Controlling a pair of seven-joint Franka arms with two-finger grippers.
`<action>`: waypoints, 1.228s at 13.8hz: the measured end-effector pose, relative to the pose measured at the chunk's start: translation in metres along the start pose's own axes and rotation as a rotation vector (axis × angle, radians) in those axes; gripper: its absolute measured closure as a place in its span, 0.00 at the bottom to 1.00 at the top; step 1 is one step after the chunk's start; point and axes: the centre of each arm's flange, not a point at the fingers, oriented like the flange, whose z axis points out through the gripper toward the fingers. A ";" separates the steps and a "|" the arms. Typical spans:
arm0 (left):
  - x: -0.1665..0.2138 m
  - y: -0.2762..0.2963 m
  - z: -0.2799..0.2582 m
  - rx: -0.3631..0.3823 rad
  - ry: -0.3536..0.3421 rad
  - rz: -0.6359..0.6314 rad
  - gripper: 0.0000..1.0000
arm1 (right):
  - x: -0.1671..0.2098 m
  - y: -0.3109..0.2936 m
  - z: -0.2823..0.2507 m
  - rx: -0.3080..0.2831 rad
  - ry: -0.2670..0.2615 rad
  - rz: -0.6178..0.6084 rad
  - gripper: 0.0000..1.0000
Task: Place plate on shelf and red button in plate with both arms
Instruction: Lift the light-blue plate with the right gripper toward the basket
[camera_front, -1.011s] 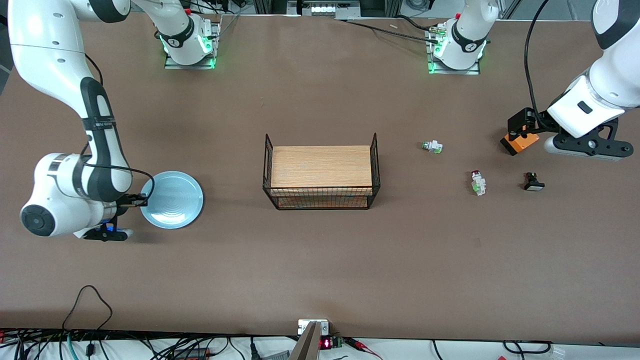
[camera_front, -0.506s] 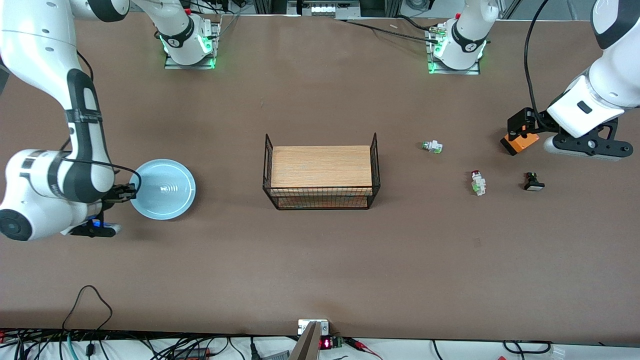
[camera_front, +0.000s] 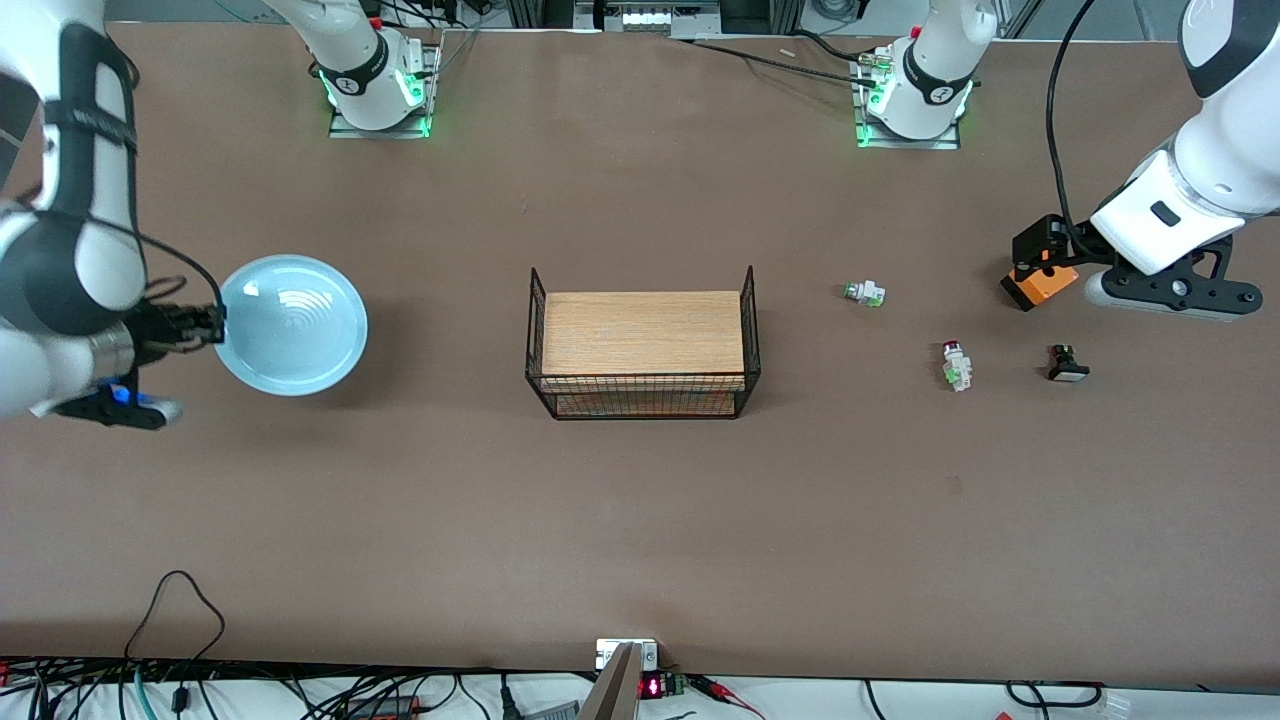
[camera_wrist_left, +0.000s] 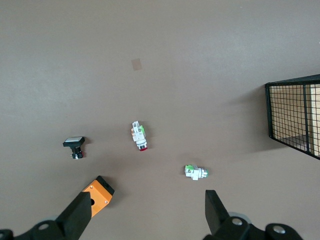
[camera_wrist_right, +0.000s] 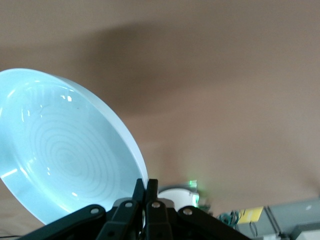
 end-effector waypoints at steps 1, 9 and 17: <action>0.000 0.002 0.000 0.000 0.000 0.003 0.00 | -0.015 -0.007 -0.008 -0.009 -0.010 0.022 0.97; 0.001 0.013 -0.006 0.000 0.012 0.023 0.00 | -0.095 -0.125 -0.035 0.084 -0.058 0.234 0.97; -0.002 0.013 -0.004 0.000 -0.010 0.022 0.00 | -0.159 -0.260 -0.017 0.067 0.000 0.392 0.97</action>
